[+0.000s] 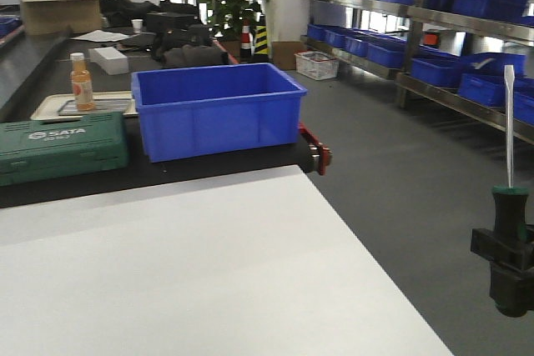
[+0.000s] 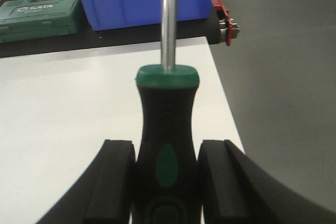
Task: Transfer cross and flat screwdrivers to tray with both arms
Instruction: 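Drive the base away from the table while holding both screwdrivers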
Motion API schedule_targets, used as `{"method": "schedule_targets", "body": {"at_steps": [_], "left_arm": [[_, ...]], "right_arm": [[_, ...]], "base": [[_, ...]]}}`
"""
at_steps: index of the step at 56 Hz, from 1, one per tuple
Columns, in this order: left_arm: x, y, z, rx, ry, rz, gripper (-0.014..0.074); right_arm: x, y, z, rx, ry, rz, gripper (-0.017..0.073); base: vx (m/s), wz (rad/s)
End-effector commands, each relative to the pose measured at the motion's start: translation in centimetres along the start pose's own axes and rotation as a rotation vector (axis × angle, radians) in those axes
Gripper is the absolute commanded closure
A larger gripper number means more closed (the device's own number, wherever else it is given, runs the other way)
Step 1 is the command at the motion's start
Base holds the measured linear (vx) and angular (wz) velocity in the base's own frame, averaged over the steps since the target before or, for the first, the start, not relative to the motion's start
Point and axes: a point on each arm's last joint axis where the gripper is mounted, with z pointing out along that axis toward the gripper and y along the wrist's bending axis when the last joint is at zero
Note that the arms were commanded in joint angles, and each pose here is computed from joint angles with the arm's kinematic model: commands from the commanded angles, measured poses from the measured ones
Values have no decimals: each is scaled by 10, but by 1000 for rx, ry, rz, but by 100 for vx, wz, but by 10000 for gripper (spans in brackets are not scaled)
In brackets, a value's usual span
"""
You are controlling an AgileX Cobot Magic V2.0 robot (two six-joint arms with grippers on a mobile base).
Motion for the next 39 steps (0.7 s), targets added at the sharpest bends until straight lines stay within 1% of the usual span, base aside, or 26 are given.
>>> {"method": "schedule_targets", "body": {"at_steps": [1, 16, 39], "left_arm": [[-18, -2, -4, 9, -127, -8, 596], [-18, -2, -4, 9, -127, -8, 596], [-18, -2, -4, 9, -126, -8, 596]], "right_arm": [[-17, -1, -5, 17, -117, 1, 567], [-17, -1, -5, 17, -117, 1, 567], [-17, -1, -5, 17, -117, 1, 567]], "base": [[-25, -47], [-23, -51], [-17, -59]]}}
